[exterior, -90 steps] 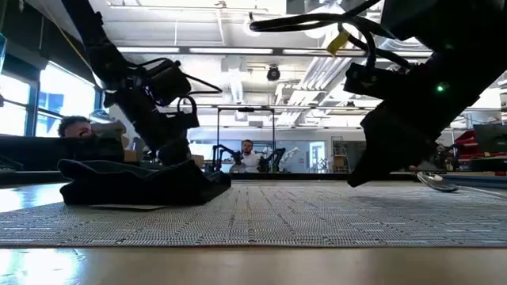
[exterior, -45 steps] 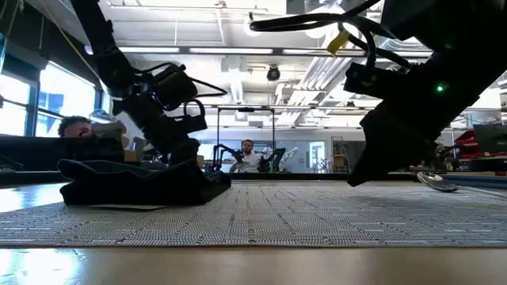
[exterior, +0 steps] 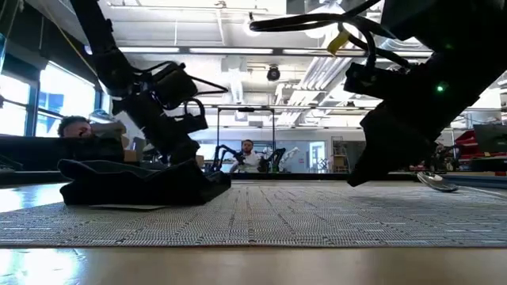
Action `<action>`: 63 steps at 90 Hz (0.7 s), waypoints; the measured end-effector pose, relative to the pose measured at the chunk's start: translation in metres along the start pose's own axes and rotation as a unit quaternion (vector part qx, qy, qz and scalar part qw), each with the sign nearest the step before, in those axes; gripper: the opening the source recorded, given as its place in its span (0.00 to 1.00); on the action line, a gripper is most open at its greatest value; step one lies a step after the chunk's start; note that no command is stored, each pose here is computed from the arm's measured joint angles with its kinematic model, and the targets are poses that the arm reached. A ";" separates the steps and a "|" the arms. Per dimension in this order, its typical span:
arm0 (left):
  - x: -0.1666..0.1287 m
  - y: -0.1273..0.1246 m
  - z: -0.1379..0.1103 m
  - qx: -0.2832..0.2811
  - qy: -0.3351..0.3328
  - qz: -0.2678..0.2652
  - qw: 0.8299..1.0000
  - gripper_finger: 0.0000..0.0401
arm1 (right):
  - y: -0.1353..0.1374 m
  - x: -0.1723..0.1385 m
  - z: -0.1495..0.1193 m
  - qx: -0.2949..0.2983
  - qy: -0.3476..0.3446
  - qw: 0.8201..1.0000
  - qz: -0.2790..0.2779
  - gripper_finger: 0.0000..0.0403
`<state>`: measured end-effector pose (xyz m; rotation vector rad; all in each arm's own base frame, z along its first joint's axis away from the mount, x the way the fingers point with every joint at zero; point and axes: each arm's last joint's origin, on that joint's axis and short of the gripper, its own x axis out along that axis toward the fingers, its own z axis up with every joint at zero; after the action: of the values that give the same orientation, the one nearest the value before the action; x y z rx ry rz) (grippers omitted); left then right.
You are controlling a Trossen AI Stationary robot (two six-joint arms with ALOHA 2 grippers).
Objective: Set table place
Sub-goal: Put the orange knife on the gray mat to the left of the orange spoon
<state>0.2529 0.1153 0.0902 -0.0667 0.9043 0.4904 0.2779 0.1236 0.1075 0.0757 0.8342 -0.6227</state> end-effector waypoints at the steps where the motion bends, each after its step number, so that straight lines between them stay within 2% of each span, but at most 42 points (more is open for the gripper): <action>1: 0.000 0.000 0.000 0.001 0.000 0.001 1.000 0.01 | 0.000 0.000 0.000 0.000 0.000 1.000 0.000 0.00; 24: -0.006 -0.013 0.015 0.019 0.001 0.001 1.000 0.00 | 0.000 0.000 0.000 0.000 0.001 1.000 0.001 0.00; 51: -0.032 -0.017 0.036 0.027 0.001 0.001 1.000 0.01 | -0.001 0.001 0.001 0.000 0.001 1.000 -0.003 0.00; 63: -0.034 -0.016 0.034 0.026 0.013 0.007 1.000 0.01 | -0.001 0.001 0.001 0.001 0.003 1.000 0.000 0.00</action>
<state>0.2677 0.0965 0.1357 -0.0197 0.9429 0.4808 0.2785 0.1221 0.1073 0.0803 0.8401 -0.6245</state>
